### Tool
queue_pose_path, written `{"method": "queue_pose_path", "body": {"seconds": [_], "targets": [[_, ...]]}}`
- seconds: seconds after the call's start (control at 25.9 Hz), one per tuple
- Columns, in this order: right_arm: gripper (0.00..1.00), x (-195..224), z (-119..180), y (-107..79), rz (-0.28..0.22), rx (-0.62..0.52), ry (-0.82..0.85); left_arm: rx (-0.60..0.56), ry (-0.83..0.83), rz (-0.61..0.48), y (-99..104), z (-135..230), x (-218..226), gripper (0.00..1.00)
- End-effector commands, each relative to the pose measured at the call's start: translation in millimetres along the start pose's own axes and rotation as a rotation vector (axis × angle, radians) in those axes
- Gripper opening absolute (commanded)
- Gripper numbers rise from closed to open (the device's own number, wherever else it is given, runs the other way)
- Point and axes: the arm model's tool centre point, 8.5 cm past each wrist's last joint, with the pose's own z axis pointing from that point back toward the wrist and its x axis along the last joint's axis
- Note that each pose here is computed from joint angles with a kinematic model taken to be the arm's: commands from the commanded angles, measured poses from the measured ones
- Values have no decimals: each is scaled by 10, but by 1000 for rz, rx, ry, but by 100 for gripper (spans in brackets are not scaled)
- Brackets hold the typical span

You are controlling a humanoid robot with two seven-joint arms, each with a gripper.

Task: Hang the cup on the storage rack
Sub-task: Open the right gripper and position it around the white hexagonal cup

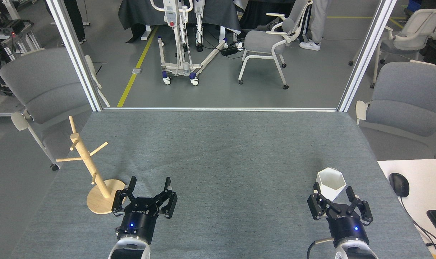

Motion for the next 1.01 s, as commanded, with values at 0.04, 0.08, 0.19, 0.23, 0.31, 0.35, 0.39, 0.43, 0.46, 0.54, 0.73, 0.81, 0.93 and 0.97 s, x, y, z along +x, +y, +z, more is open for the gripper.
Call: {"method": "queue_pose_path", "body": {"seconds": [0.04, 0.08, 0.19, 0.23, 0.31, 0.35, 0.39, 0.43, 0.46, 0.54, 0.73, 0.81, 0.93, 0.97], "targets": [[100, -32, -1, 0, 8, 3, 1, 20, -2, -11, -12, 19, 13, 99], [100, -32, -1, 0, 8, 3, 1, 48, 0, -10, 11, 25, 12, 99], [100, -10, 0, 9, 2, 5, 1, 69, -11, -6, 61, 27, 18, 99], [100, 0, -1, 11, 1, 5, -1, 77, -11, -6, 88, 25, 17, 99], [100, 6, -1, 12, 1, 5, -3, 78, -3, -5, 93, 24, 14, 99], [100, 6, -1, 12, 1, 5, -3, 77, 0, -6, 92, 24, 6, 99], [100, 1, -2, 10, 3, 5, -2, 78, 0, -6, 97, 24, 10, 99], [100, -5, -2, 8, 4, 5, -2, 78, 0, -6, 97, 24, 10, 99], [100, -16, -1, 6, 5, 5, -1, 79, 0, -4, 97, 24, 10, 99], [100, -26, -2, 1, 8, 3, 0, 79, -3, -2, 98, 24, 22, 99], [100, -85, -1, 1, 11, 5, 16, 76, -5, -2, 88, 24, 32, 99], [100, -95, -1, 10, 11, 8, 19, 73, -5, -1, 77, 24, 37, 99], [100, -102, 8, 69, 9, 25, 21, 70, -14, -1, 67, 25, 67, 99], [100, -117, 11, 98, 8, 33, 25, 70, -17, -1, 68, 25, 78, 99]]}}
